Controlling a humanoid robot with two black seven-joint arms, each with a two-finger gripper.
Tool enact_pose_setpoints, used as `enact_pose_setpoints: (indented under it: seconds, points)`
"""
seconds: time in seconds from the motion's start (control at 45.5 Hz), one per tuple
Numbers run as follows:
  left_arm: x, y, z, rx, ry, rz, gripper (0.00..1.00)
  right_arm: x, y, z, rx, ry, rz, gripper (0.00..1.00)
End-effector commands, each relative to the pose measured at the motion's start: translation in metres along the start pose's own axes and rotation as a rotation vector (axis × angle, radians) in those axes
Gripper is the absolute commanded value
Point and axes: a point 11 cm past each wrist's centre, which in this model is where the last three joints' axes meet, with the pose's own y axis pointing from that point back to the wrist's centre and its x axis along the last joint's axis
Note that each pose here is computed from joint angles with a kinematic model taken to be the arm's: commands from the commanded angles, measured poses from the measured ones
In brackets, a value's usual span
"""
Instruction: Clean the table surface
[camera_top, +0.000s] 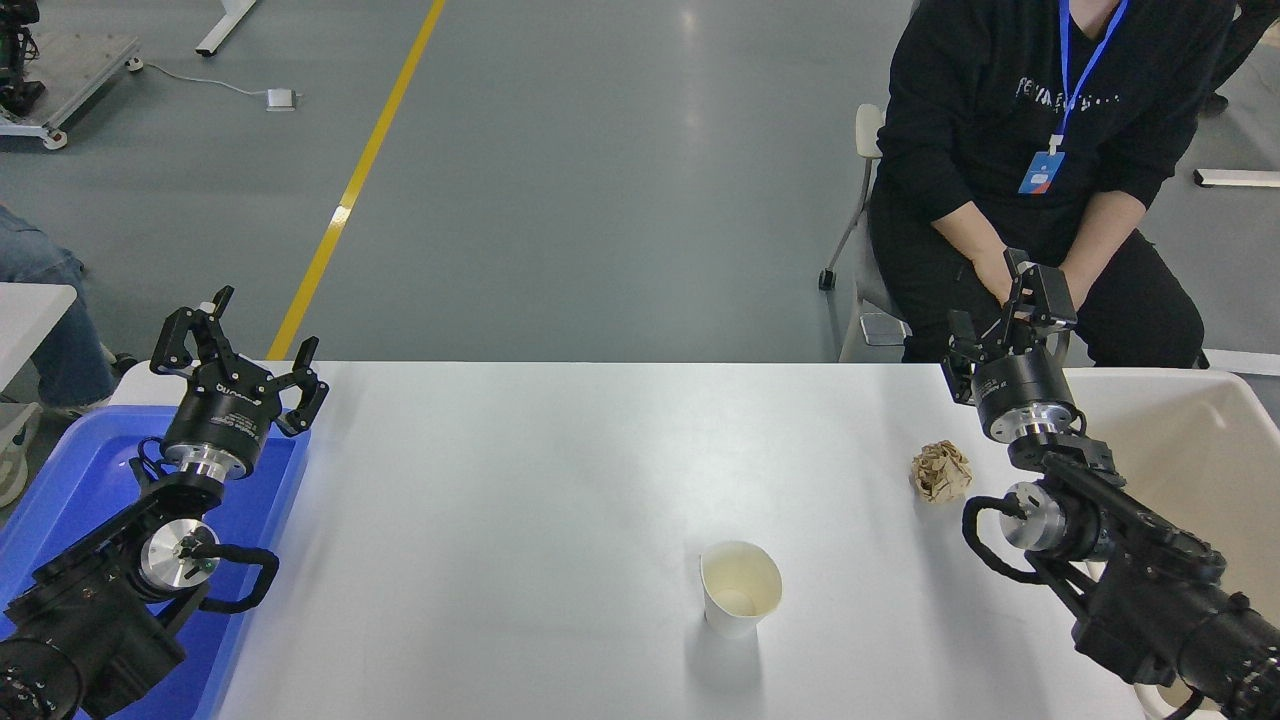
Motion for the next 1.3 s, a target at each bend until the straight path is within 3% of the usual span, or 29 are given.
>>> enact_pose_setpoints:
  seconds: [0.0, 0.593, 1.275]
  points:
    - [0.0, 0.0, 0.0, 0.0, -0.001, 0.0, 1.0, 0.002, 0.001, 0.001, -0.003, 0.003, 0.004, 0.99]
    - [0.0, 0.0, 0.0, 0.0, 0.001, 0.0, 1.0, -0.003, 0.001, 0.001, -0.003, -0.006, -0.01, 0.99]
    - [0.0, 0.0, 0.0, 0.0, -0.001, 0.0, 1.0, 0.025, 0.002, -0.003, -0.006, 0.031, 0.013, 0.99]
